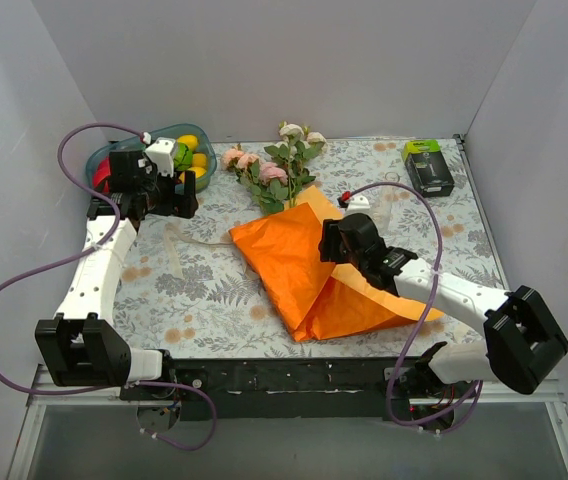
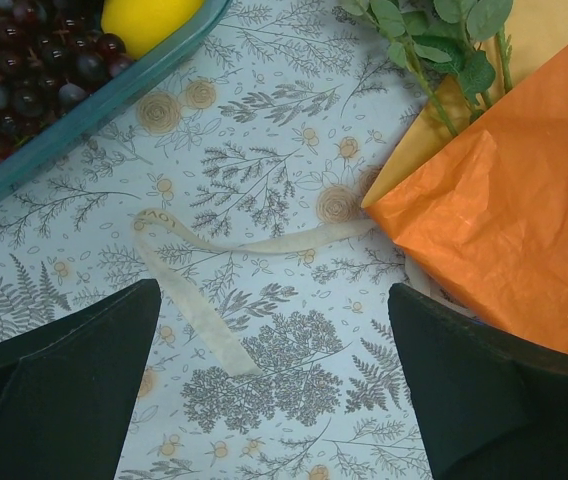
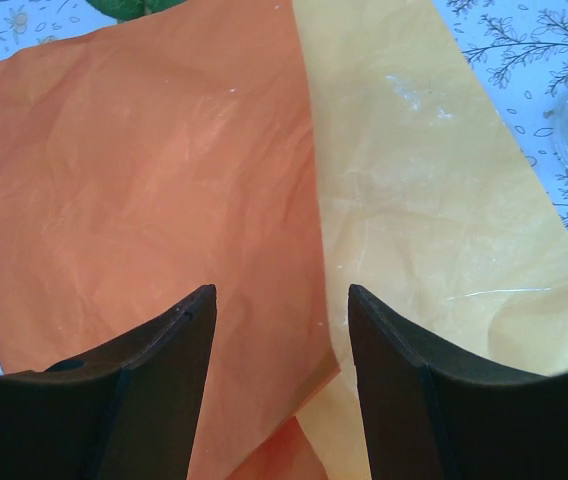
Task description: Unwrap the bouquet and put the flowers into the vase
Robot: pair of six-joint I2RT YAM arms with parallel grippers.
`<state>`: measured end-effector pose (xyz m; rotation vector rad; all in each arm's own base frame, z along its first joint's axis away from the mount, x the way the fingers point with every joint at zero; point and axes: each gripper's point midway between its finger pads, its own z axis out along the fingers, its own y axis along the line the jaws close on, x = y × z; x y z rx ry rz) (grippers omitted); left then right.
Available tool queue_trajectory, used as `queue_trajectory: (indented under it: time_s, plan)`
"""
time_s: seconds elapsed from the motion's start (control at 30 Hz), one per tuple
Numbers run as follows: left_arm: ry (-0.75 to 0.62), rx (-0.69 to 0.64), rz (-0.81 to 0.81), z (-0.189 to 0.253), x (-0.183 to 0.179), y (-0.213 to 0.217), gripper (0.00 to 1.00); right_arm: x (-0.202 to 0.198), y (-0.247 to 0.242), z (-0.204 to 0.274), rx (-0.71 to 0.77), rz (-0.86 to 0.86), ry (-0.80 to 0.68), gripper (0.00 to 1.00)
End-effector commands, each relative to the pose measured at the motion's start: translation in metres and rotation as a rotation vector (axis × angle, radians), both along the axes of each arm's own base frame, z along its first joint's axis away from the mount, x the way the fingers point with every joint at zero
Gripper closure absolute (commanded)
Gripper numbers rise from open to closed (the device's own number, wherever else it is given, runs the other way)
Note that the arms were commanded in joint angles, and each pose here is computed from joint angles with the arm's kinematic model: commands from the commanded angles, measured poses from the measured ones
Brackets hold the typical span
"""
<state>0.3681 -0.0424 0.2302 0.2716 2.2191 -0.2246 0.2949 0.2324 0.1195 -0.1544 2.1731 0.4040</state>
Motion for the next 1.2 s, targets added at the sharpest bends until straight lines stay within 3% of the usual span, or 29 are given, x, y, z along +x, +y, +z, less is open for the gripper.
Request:
queue_trajectory:
  time_s: [0.0,0.23,0.43,0.57,0.83,1.17]
  plan:
    - [-0.034,0.001,-0.005,0.01,-0.007,-0.001,0.02,0.019,-0.006,0.009,-0.001,-0.031,-0.055,0.37]
    - [-0.037,0.0,-0.001,0.011,-0.008,-0.001,0.02,0.014,0.009,0.002,0.053,0.051,-0.022,0.41]
    - [-0.049,0.012,0.005,0.014,-0.008,0.002,0.02,0.002,0.02,-0.005,0.073,0.143,0.007,0.68]
    - [-0.062,0.017,0.007,0.018,-0.006,0.003,0.02,0.0,0.024,0.002,0.092,0.165,0.006,0.98]
    - [-0.073,0.015,0.012,0.026,-0.001,0.003,0.02,-0.014,0.046,0.044,0.115,0.234,-0.068,0.99]
    - [-0.1,0.031,0.073,0.032,0.007,0.012,0.02,-0.079,0.142,0.118,0.149,0.471,-0.188,0.99]
